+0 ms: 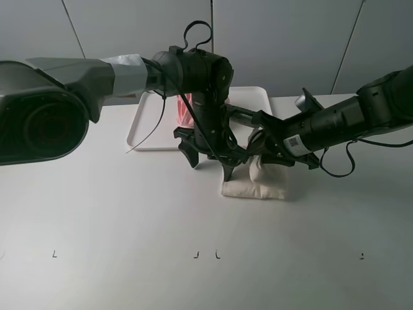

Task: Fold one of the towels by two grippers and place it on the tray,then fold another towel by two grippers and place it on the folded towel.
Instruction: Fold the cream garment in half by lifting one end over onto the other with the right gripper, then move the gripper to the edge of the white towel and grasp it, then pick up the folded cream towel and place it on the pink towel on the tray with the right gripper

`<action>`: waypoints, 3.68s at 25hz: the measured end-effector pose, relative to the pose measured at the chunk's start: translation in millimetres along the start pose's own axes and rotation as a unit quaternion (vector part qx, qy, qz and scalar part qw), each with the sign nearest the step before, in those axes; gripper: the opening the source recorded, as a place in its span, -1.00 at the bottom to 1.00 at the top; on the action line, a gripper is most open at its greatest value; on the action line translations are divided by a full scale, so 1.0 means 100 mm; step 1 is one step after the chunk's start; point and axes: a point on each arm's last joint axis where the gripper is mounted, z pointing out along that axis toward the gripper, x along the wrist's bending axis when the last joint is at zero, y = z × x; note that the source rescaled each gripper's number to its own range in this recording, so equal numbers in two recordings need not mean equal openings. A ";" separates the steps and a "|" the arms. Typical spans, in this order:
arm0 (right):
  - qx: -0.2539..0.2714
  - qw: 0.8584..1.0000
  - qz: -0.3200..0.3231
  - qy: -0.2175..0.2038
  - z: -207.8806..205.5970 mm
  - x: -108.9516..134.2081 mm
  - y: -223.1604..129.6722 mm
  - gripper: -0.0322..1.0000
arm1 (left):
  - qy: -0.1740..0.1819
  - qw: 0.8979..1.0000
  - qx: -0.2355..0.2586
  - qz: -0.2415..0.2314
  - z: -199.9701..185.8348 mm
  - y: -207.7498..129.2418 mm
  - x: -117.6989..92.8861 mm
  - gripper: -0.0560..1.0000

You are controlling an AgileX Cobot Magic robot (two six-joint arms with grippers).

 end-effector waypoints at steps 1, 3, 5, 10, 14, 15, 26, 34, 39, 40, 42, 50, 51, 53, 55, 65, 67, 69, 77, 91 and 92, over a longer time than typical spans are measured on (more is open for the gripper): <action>0.000 1.000 0.000 -0.001 0.00 0.00 0.00 0.08 | 0.000 1.000 0.000 0.004 -0.01 0.00 0.01 0.97; 0.000 1.000 -0.003 -0.003 0.00 0.00 0.00 0.18 | 0.000 1.000 0.000 0.005 -0.05 0.00 0.05 0.97; 0.003 1.000 -0.006 -0.002 0.00 0.00 -0.01 0.18 | -0.001 1.000 -0.008 0.006 -0.15 0.01 0.11 0.97; 0.022 1.000 -0.013 0.015 0.01 0.04 -0.05 0.15 | -0.027 0.996 -0.090 -0.012 -0.70 0.17 0.33 0.97; 0.022 1.000 -0.012 0.015 0.01 0.04 -0.05 0.15 | -0.039 0.991 -0.131 -0.006 -0.95 0.24 0.49 0.97; 0.023 1.000 -0.014 0.015 0.01 0.04 -0.05 0.18 | -0.038 0.990 -0.133 -0.005 -0.96 0.25 0.51 0.97; 0.009 0.999 0.029 0.017 -0.17 -0.19 0.12 0.50 | -0.038 0.990 -0.135 0.018 -0.97 0.25 0.54 0.97; 0.006 0.998 0.058 0.019 -0.39 -0.52 0.26 0.38 | -0.043 0.990 -0.135 0.027 -0.97 0.25 0.53 0.97; 0.066 0.995 0.065 0.030 -0.17 -0.67 0.23 0.37 | -0.050 0.989 -0.136 0.031 -0.97 0.25 0.51 0.97; 0.070 0.995 0.066 0.032 -0.15 -0.69 0.24 0.37 | -0.050 0.989 -0.136 0.032 -0.97 0.25 0.51 0.97; 0.070 0.995 0.066 0.033 -0.12 -0.70 0.27 0.37 | -0.054 0.989 -0.136 0.032 -0.97 0.25 0.51 0.97; 0.064 0.997 0.042 0.002 -0.11 -0.75 0.32 0.37 | -0.060 0.991 -0.112 0.044 -0.85 0.20 0.50 0.97; 0.064 0.997 0.039 -0.002 -0.11 -0.76 0.32 0.37 | -0.059 0.991 -0.111 0.046 -0.84 0.20 0.50 0.97; 0.064 0.997 0.035 -0.009 -0.11 -0.77 0.32 0.37 | -0.059 0.991 -0.109 0.048 -0.83 0.19 0.50 0.97; 0.063 0.997 0.034 -0.011 -0.11 -0.78 0.32 0.37 | -0.059 0.991 -0.108 0.050 -0.82 0.19 0.51 0.97; 0.073 0.997 0.014 -0.017 -0.03 -0.69 0.27 0.36 | -0.059 0.991 -0.108 0.053 -0.82 0.19 0.51 0.97; 0.077 0.997 0.008 -0.019 0.00 -0.66 0.25 0.36 | -0.058 0.991 -0.108 0.054 -0.82 0.19 0.51 0.97; 0.079 0.997 -0.001 -0.021 0.04 -0.62 0.23 0.34 | -0.058 0.991 -0.108 0.055 -0.82 0.19 0.51 0.97; 0.081 0.996 -0.012 -0.033 0.10 -0.64 0.21 -0.27 | -0.057 0.990 -0.109 0.075 -0.82 0.19 0.50 0.97; 0.109 0.991 -0.071 -0.009 0.11 -0.40 0.11 -0.78 | -0.089 0.984 -0.146 0.046 -1.19 0.14 0.76 0.97; 0.106 0.991 -0.078 -0.007 0.06 -0.36 0.12 -0.78 | -0.089 0.984 -0.152 0.039 -1.26 0.11 0.84 0.97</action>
